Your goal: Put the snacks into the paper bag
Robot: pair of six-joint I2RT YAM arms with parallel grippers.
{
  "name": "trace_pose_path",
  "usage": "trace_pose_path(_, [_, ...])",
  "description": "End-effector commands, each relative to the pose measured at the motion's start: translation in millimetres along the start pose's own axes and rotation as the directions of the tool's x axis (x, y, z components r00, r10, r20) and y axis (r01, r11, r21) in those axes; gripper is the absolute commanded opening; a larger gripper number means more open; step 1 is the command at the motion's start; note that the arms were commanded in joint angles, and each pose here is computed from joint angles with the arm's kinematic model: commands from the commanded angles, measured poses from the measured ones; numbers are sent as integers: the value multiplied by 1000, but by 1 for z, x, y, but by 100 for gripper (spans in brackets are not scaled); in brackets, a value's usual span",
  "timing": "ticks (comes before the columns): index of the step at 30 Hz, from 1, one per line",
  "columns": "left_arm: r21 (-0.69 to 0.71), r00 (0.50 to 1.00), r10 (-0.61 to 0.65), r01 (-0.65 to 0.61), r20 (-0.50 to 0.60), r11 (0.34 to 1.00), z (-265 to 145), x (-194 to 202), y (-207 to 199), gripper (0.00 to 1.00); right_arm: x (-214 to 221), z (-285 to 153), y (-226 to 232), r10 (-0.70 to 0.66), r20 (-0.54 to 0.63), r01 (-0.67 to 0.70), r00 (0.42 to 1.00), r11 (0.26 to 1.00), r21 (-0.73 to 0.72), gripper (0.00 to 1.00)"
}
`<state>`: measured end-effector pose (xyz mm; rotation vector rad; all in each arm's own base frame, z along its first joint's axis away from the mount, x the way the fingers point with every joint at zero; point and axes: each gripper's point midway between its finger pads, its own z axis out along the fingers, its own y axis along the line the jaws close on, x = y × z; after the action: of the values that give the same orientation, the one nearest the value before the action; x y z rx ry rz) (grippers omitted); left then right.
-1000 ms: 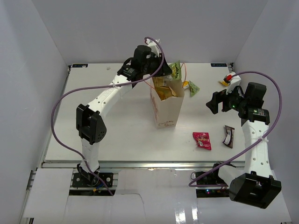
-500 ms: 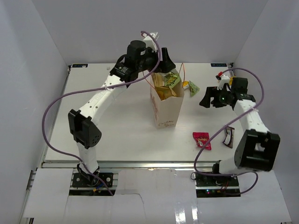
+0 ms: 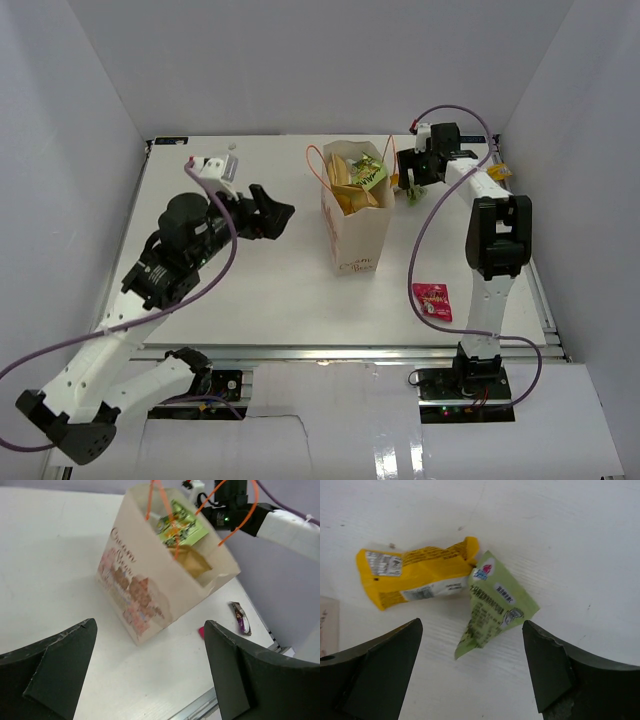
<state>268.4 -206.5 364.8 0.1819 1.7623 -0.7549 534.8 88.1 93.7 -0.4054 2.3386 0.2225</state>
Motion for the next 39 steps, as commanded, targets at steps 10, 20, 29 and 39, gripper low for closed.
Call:
trace_pose_path(10, [-248, 977, -211, 203, -9, 947, -50, 76, 62, 98, 19, 40, -20, -21, -82, 24, 996, 999, 33, 45])
trace_pose_path(20, [-224, 976, -194, 167, -103, 960, -25, 97, 59, 98, -36, -77, -24, -38, 142, 45, 989, 998, -43, 8])
trace_pose_path(29, [-191, 979, -174, 152, -104, 970, -24, 107, 60, 98, -158, -316, 102, -147, 682, 448, 716, 846, -289, 8])
trace_pose_path(39, [-154, 983, -172, 160, -65, 975, -33, 104, 56, 98, -168, -337, 233, -121, 712, 549, 692, 728, -410, 8])
